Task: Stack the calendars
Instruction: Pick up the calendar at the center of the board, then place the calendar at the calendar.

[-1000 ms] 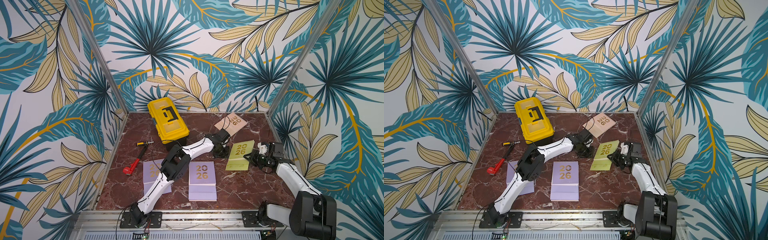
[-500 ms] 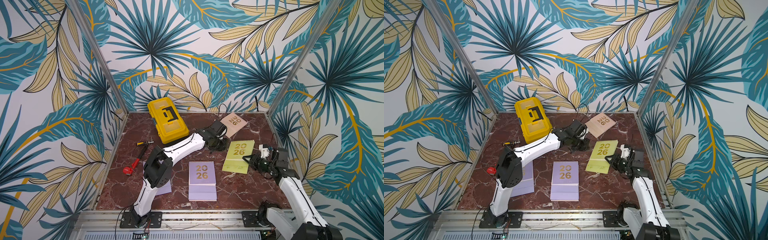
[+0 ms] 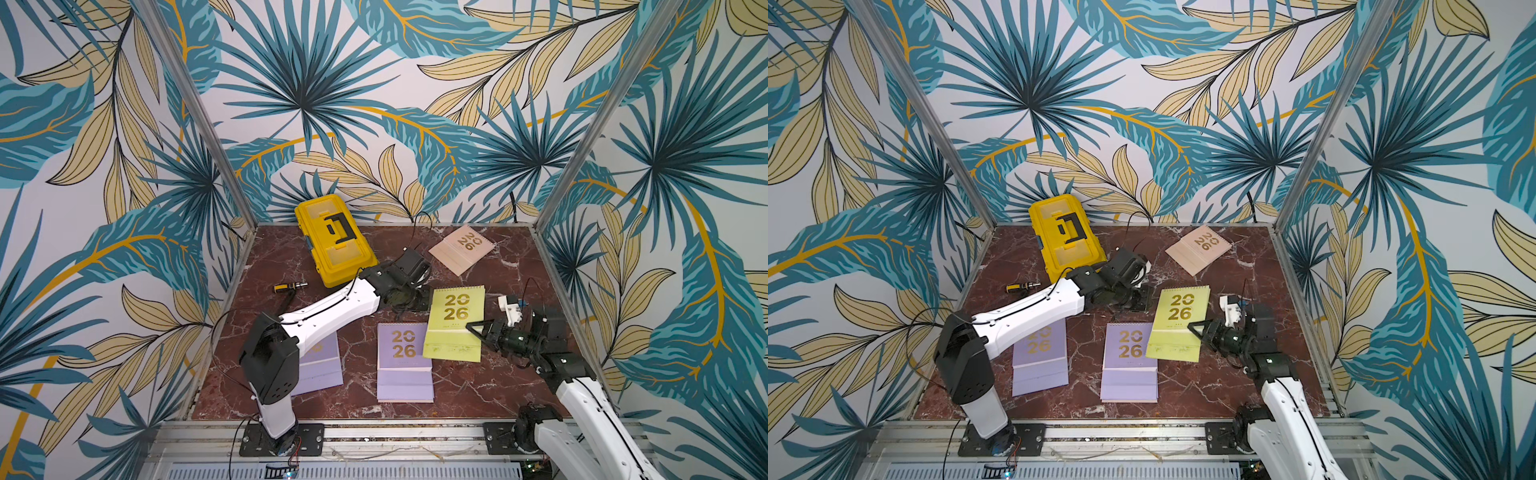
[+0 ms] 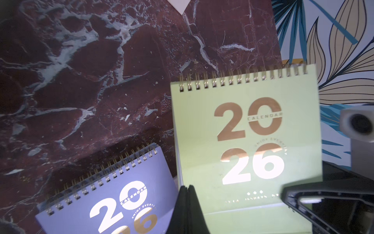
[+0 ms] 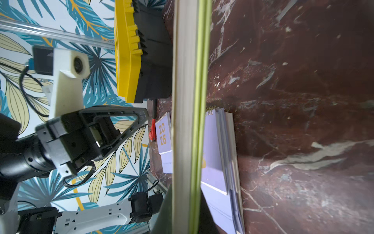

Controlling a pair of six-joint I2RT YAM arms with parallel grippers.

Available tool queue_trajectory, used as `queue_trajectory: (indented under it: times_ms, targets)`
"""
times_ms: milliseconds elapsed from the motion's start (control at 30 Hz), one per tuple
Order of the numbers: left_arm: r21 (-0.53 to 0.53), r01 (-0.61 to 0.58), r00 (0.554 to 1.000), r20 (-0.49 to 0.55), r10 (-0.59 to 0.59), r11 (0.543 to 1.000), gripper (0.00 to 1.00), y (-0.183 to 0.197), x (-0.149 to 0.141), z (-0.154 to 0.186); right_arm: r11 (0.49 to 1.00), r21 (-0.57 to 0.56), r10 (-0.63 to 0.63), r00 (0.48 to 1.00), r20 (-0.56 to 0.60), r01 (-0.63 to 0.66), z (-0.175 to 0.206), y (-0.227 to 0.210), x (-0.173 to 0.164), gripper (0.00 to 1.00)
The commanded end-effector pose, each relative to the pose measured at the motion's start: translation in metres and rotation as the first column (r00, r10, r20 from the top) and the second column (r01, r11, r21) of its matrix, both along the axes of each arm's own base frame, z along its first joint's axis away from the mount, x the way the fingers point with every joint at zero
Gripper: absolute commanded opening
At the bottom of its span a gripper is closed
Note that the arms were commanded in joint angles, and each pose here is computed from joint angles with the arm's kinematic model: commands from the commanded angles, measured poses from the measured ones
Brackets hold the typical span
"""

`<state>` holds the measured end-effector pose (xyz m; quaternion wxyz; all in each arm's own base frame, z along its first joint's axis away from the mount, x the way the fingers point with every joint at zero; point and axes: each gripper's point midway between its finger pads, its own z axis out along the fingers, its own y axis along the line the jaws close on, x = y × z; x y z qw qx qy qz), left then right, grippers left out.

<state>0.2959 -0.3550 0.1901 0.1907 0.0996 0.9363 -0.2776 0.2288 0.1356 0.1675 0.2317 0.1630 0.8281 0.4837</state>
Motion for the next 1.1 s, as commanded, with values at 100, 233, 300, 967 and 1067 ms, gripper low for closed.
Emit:
queue_trajectory:
  times_ms: [100, 233, 300, 967, 1067]
  targets:
    - [0.013, -0.058, 0.997, 0.045, 0.057, 0.998, 0.00, 0.038, -0.009, 0.011, 0.994, 0.079, 0.064, 0.994, 0.092, -0.071, 0.012, 0.039, -0.002, 0.00]
    - [0.013, -0.080, 0.996, 0.040, 0.079, 0.997, 0.00, 0.055, -0.020, 0.007, 0.990, 0.068, 0.118, 0.988, 0.100, -0.126, 0.004, 0.064, -0.008, 0.00]
    - [0.009, -0.090, 0.995, 0.039, 0.089, 0.996, 0.00, 0.063, -0.025, 0.006, 0.987, 0.072, 0.136, 0.984, 0.110, -0.145, 0.001, 0.076, -0.010, 0.00]
    - [0.028, -0.187, 0.982, -0.009, 0.187, 0.982, 0.00, 0.125, -0.059, -0.030, 0.972, 0.137, 0.172, 0.976, 0.135, -0.190, -0.026, 0.121, -0.028, 0.00]
    - [0.029, -0.187, 0.982, -0.015, 0.188, 0.982, 0.00, 0.126, -0.059, -0.033, 0.970, 0.152, 0.172, 0.977, 0.128, -0.190, -0.029, 0.120, -0.031, 0.00]
